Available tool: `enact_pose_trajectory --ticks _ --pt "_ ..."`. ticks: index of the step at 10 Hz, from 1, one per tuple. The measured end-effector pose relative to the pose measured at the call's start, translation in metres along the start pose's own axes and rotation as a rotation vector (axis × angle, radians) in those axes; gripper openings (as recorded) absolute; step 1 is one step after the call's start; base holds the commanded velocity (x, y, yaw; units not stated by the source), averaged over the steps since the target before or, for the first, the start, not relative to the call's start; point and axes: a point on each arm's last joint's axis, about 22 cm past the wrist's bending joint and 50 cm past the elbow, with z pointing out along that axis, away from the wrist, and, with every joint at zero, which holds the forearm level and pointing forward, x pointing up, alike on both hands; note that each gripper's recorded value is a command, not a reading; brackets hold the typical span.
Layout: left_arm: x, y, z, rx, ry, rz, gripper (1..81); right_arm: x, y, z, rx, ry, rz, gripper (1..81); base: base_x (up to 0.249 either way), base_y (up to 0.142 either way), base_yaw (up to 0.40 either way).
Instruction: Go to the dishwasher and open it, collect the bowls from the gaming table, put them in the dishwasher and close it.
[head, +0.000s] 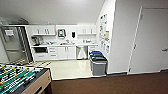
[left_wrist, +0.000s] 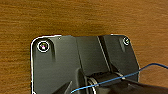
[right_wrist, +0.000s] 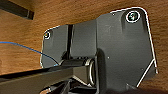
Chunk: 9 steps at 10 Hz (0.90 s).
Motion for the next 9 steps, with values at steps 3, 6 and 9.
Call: enact_pose_trajectory --ticks 3,6,9 --pt "0.0006 -0.0027 -0.0008 0.004 0.001 0.001 81.1 0.0004 -0.0041 0.0018 0.005 0.001 0.0 81.1 0.276 0.0 0.0" --pt "0.0003 -0.0032 -0.001 0.005 0.0 0.0 81.1 0.0007 -0.0022 0.0014 0.002 0.001 -0.001 81.1 0.276 0.0 0.0" --pt "0.0004 -0.004 -0.0008 0.007 0.001 0.001 81.1 0.0006 -0.0016 0.0013 0.001 0.001 -0.001 81.1 0.276 0.0 0.0"
